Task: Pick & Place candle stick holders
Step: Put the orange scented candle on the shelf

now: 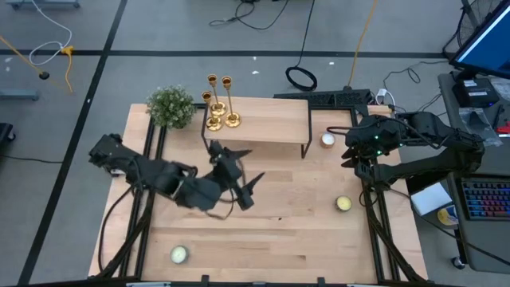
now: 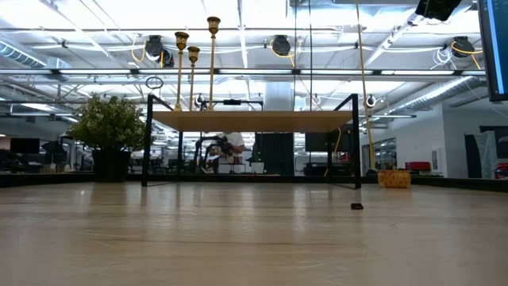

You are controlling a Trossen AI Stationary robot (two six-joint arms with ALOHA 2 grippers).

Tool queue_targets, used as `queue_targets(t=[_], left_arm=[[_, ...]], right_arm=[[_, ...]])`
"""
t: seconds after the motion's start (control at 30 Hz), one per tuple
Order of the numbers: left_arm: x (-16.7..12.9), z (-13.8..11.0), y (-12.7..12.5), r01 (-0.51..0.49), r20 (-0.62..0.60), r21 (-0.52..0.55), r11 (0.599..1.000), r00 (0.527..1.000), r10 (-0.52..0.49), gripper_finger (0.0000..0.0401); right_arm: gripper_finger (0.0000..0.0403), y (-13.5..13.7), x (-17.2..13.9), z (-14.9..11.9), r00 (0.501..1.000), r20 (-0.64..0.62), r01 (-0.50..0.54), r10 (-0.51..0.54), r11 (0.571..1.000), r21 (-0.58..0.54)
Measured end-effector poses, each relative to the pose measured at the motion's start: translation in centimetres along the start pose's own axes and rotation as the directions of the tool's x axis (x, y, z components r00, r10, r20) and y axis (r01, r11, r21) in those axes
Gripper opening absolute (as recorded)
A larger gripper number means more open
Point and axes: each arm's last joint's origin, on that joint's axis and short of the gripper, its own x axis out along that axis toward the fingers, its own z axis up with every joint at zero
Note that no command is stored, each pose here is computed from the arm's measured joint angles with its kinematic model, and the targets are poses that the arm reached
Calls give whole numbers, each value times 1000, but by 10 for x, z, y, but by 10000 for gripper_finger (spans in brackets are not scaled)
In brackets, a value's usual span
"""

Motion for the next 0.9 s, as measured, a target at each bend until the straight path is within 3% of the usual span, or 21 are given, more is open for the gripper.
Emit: queue_targets(t=[0.33, 0.67, 0.9], left_arm=[[-8, -9, 26, -4, -151, -66, 998, 989, -6, 326], [-10, -26, 29, -63, -240, -106, 992, 970, 36, 326], [-18, -53, 26, -108, -250, -175, 979, 966, 62, 326]], right_arm=[[130, -2, 0, -5, 998, -54, 19, -17, 999, 43], [130, -5, 18, -9, 995, -97, 48, -37, 992, 115], [130, -19, 56, -22, 962, -165, 244, -219, 958, 149]])
